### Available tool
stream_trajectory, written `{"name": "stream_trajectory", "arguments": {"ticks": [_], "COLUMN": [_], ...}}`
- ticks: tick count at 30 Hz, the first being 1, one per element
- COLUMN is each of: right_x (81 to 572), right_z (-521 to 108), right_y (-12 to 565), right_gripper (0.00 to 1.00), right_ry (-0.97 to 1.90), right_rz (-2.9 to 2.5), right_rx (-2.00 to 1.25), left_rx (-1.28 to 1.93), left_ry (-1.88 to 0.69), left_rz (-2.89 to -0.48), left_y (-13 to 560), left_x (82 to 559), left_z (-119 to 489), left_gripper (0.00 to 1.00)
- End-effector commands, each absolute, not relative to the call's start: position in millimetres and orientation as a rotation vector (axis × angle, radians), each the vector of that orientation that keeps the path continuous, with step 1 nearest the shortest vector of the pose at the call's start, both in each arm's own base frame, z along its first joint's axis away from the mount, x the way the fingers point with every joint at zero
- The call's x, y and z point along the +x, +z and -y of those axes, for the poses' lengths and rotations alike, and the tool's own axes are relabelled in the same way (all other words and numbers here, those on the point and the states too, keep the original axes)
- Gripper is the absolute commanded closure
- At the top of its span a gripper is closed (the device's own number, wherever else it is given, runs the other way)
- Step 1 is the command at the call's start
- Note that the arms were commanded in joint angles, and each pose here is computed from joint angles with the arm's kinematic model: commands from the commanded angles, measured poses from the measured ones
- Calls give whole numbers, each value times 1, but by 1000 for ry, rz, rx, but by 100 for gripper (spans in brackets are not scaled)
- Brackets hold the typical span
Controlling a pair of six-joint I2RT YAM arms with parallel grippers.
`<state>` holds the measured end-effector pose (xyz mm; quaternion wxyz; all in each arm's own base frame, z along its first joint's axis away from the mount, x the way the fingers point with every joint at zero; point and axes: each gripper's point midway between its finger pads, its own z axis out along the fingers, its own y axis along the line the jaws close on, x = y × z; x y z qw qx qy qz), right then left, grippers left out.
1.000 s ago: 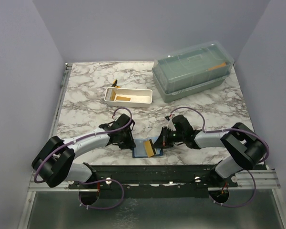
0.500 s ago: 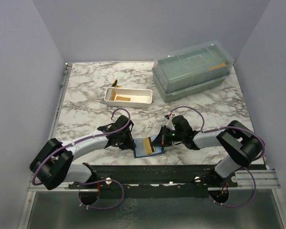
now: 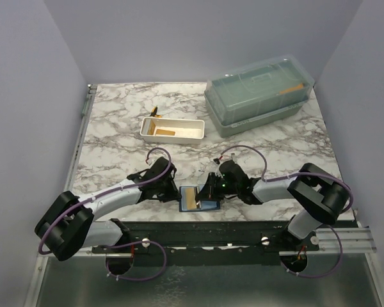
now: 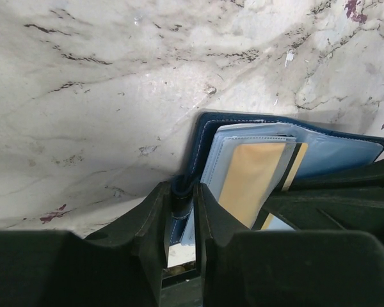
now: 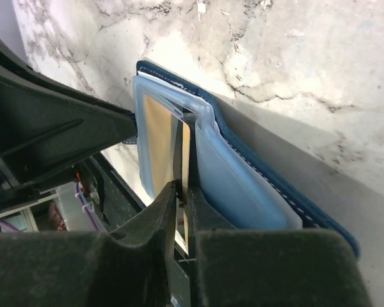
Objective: Put the credit cards into the card holder
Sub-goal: Insert the credit card into the card holder.
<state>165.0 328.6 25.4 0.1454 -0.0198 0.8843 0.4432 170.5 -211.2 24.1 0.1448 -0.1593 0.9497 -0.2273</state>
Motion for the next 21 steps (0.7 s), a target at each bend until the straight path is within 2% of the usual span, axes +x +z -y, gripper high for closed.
{"name": "stream_trajectory", "arguments": {"ticks": [1, 5, 10, 21], "right_x": [162, 158, 152, 146], "right_z": [-310, -305, -304, -347], "right_y": [-6, -3, 5, 29], "right_gripper": [82, 69, 64, 65], "right_ry": [977, 902, 897, 1208], "right_rz": [-2697, -2731, -2740, -2653], "right_rx": [-7, -35, -55, -97], "left_rx": [-488, -486, -483, -475], "left_ry": [-641, -656, -676, -747], "left_rz": [-2780, -2781, -2775, -2777], "left_y": [14, 15, 18, 20], "left_x": [155, 154, 153, 153], "left_z": [206, 207, 209, 219], "left_gripper": [77, 77, 78, 80]}}
